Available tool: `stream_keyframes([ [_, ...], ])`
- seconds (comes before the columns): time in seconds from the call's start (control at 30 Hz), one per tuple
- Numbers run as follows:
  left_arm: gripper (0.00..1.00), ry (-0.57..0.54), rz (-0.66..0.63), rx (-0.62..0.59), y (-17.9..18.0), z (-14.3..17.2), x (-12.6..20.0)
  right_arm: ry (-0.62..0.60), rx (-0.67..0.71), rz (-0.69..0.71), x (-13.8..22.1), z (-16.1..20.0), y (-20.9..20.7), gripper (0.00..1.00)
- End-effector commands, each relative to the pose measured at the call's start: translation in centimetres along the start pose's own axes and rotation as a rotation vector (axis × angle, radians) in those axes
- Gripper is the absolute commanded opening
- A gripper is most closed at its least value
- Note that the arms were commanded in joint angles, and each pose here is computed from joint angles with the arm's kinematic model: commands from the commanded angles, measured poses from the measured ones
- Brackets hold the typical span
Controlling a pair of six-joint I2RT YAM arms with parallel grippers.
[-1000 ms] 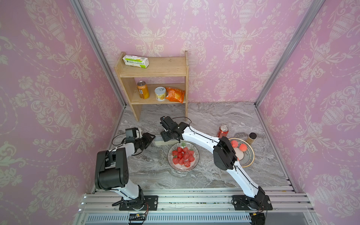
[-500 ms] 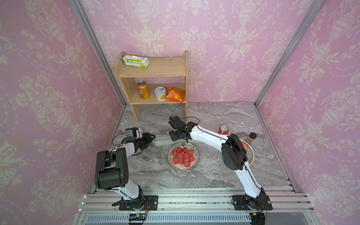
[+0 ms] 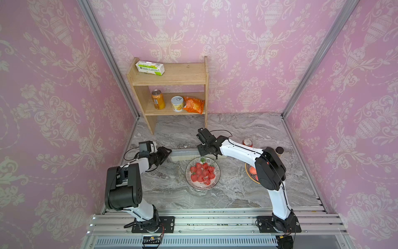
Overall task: Wrap the plate with plastic wrap
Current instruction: Tear off the plastic wrap from the plastic wrap cutting box.
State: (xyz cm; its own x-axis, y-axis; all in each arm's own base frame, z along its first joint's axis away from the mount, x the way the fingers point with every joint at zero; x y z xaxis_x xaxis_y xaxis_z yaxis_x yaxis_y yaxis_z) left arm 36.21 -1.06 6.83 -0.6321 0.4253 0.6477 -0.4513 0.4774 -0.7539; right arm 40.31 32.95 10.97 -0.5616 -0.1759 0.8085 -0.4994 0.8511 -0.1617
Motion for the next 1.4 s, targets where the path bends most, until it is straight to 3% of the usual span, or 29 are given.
stream_keyframes([
  [0.0, 0.55, 0.027, -0.261, 0.080, 6.3, 1.9, -0.2, 0.078, 0.004, 0.118, -0.8, 2.7, -3.5, 0.69],
  [1.0, 0.55, 0.030, -0.271, 0.079, 6.4, 2.0, -0.1, 0.173, -0.183, 0.299, 1.1, 8.2, -13.9, 0.71],
  [1.2, 0.56, 0.032, -0.248, 0.082, 5.9, 1.9, -0.2, 0.065, -0.208, 0.245, 3.5, 5.1, -13.9, 0.78],
  [1.37, 0.59, 0.020, -0.217, 0.071, 4.8, 1.5, 0.2, -0.066, -0.242, 0.094, 6.8, 2.3, -12.4, 0.90],
])
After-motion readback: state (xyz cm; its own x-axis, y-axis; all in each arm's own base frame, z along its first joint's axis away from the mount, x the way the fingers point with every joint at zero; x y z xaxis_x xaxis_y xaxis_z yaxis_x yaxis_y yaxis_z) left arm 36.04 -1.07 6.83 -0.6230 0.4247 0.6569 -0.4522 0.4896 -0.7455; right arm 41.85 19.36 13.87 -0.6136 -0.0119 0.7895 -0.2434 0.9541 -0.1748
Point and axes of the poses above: each gripper's point midway between its finger pads, its own x axis back along the fingers, its own y axis along the line the jaws close on, z = x × y, the point moved 2 cm from there along x, back along the fingers, and after that the axes turned 9 degrees about x, right-handed, at the moved point
